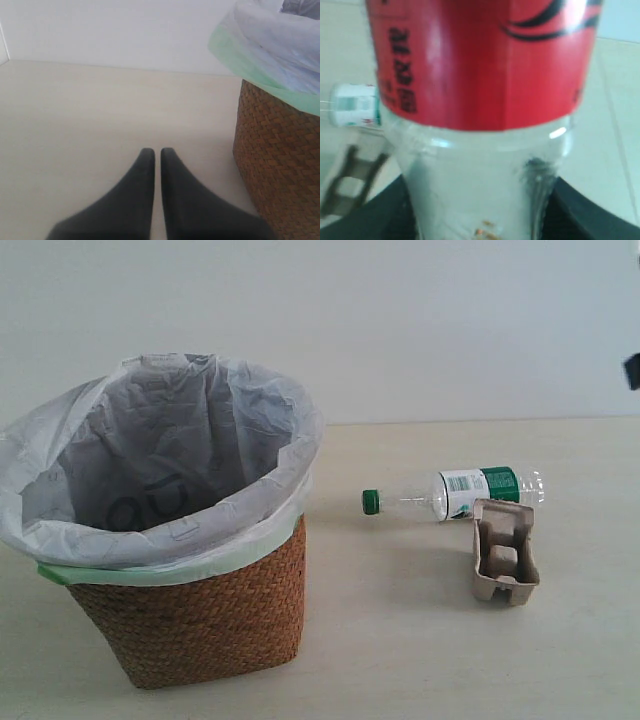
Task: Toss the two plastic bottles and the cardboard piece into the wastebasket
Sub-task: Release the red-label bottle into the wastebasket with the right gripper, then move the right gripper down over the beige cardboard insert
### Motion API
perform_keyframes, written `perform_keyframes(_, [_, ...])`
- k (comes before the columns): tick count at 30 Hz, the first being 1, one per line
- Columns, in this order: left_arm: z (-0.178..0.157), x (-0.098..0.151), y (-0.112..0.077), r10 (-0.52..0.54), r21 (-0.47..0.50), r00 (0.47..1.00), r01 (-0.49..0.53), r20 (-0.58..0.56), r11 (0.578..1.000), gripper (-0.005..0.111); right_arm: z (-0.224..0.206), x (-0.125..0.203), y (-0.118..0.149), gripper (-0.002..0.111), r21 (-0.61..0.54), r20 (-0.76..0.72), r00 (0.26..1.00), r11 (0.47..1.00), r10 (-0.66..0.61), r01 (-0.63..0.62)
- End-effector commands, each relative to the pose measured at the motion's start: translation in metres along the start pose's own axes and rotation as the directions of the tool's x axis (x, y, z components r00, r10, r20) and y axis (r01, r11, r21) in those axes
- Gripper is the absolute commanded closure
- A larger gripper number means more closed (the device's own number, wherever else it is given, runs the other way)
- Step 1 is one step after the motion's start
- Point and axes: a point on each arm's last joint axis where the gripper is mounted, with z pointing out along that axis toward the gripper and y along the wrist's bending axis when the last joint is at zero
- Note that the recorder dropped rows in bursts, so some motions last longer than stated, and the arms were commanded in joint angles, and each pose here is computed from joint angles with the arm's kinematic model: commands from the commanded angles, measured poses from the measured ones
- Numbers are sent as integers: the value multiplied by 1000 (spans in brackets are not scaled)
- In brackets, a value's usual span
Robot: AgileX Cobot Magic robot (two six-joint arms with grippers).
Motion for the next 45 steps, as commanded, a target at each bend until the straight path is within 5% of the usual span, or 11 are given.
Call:
perform_keyframes(1, [0,1,0,1,6,1000,-1,-1,1000,103,-2,2,-16,108,120,-15,999,992,-36,37])
perform_keyframes(5, [0,1,0,1,6,1000,-1,-1,1000,103,4,1,-6,108,32,-11,1000,999,13,-13])
perform_keyframes(9, [0,1,0,1,6,1000,-1,-1,1000,103,12,-7,45,108,-271,37,998,962,51,-40])
perform_keyframes(11, [0,1,0,1,6,1000,-1,-1,1000,103,1,-18,86,104,-461,124,988,887,94,-26])
perform_keyframes(14, [0,1,0,1,6,1000,-1,-1,1000,103,-41,-49,132,77,-695,199,957,719,211,-14])
perform_keyframes(17, [0,1,0,1,6,1000,-1,-1,1000,103,-91,-84,149,32,-834,194,937,552,291,2])
perform_keyframes(19, [0,1,0,1,6,1000,-1,-1,1000,103,-112,-100,148,28,-870,143,930,491,337,-44])
perform_keyframes(24, [0,1,0,1,6,1000,-1,-1,1000,103,-121,-110,124,42,-755,217,942,655,257,-5])
perform_keyframes(30, [0,1,0,1,6,1000,-1,-1,1000,103,-76,-89,69,41,-254,85,995,967,48,-25])
perform_keyframes(34, [0,1,0,1,6,1000,-1,-1,1000,103,-60,-77,49,41,-105,-9,1000,995,-3,2])
perform_keyframes(45, [0,1,0,1,6,1000,-1,-1,1000,103,-23,-47,53,41,-50,-172,983,996,63,-73])
